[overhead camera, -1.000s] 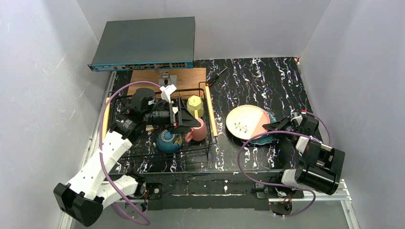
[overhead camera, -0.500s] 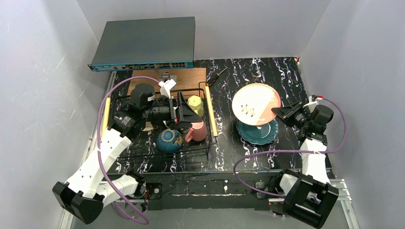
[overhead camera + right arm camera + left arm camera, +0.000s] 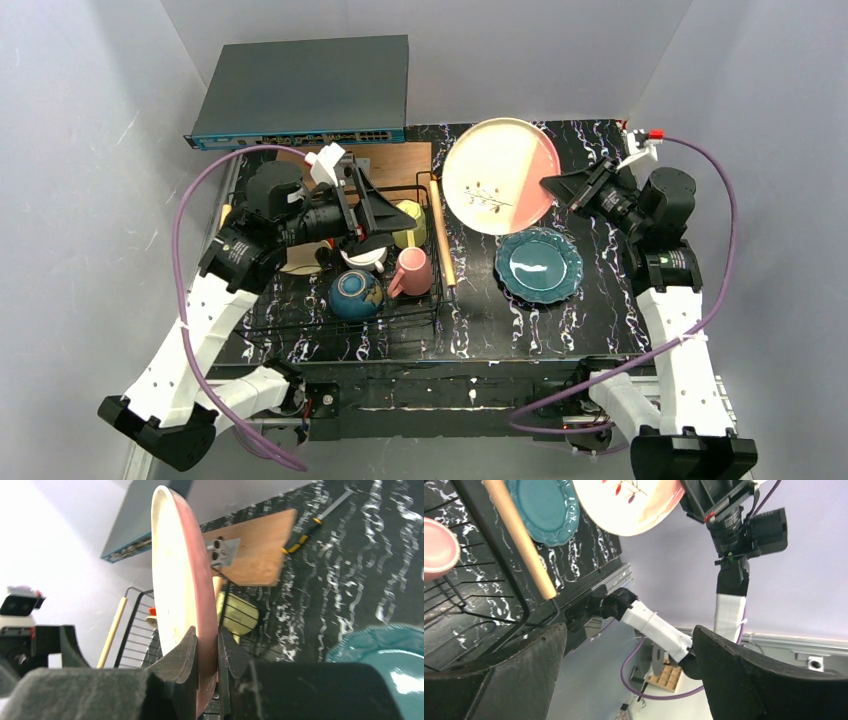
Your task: Load the mixed dishes into the dish rack
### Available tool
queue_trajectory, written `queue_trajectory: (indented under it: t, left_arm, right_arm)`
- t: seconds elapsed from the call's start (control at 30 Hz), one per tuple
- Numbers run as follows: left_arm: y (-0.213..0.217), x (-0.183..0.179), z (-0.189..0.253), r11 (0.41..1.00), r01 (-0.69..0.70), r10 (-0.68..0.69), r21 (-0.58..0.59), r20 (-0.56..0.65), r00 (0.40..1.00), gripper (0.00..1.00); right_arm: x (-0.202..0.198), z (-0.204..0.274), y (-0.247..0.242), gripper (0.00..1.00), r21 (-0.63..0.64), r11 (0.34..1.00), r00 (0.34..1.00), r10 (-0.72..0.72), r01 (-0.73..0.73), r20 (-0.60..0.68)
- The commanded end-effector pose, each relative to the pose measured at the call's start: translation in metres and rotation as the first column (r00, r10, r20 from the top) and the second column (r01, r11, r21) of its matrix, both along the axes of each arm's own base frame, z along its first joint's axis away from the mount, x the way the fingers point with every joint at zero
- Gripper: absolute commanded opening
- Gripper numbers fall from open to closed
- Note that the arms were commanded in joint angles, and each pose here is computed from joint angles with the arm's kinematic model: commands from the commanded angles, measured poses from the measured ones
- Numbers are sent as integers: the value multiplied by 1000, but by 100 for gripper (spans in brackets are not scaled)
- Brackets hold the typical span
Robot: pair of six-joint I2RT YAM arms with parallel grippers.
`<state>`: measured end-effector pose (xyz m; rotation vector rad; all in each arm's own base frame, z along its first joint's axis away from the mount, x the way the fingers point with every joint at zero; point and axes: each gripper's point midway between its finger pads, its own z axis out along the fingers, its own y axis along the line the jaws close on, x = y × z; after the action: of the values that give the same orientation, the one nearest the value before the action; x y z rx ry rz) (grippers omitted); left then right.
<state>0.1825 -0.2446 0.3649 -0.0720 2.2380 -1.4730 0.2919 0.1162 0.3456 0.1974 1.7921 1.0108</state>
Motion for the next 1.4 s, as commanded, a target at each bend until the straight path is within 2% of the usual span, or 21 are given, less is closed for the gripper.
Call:
queue_trajectory:
  t: [0.0, 0.2, 0.3, 0.4, 0.47, 0.57, 0.77, 0.83, 0.93, 1.1, 1.23, 1.37]
  left_arm:
    - [6, -3, 42, 993, -79, 80, -91, 15, 997, 95]
    - [-4, 5, 71, 963, -130, 105, -235, -117, 988, 95]
    - [-9, 12, 78, 938, -184, 110, -293, -252, 962, 94]
    - [-5, 19, 67, 925, -300, 185, -235, -411, 893, 93]
    - [6, 21, 55, 906, -396, 276, -153, -495, 824, 92]
    - [29, 20, 43, 845, -534, 426, -32, -564, 707, 91]
    - [64, 24, 30, 693, -717, 587, 78, -638, 498, 88]
    - [67, 27, 28, 672, -732, 602, 114, -659, 450, 86]
    - [69, 28, 18, 661, -716, 640, 226, -668, 379, 86]
    - [78, 33, 17, 619, -710, 704, 335, -637, 314, 97]
    - [96, 43, 20, 534, -764, 775, 361, -571, 272, 98]
    - [104, 44, 28, 516, -766, 800, 383, -536, 270, 98]
  right_arm:
    - [-13, 83, 30, 1, 21, 997, 974, 64, -71, 218]
    - [-26, 97, 76, 1, 7, 985, 947, 164, -173, 275]
    - [-30, 94, 99, 1, -21, 977, 932, 207, -210, 299]
    - [-29, 90, 123, 1, -72, 972, 913, 234, -223, 334]
    - [-31, 93, 141, 1, -94, 965, 894, 261, -244, 364]
    - [-29, 90, 164, 1, -114, 956, 878, 295, -272, 378]
    - [-30, 87, 196, 1, -171, 936, 829, 352, -308, 435]
    - [-33, 87, 206, 1, -206, 931, 798, 365, -303, 480]
    - [-39, 89, 219, 1, -244, 922, 751, 387, -301, 535]
    - [-56, 94, 237, 1, -326, 896, 660, 443, -302, 607]
    - [-67, 100, 246, 1, -370, 891, 607, 451, -263, 654]
    - [-72, 106, 254, 1, -404, 886, 566, 459, -229, 685]
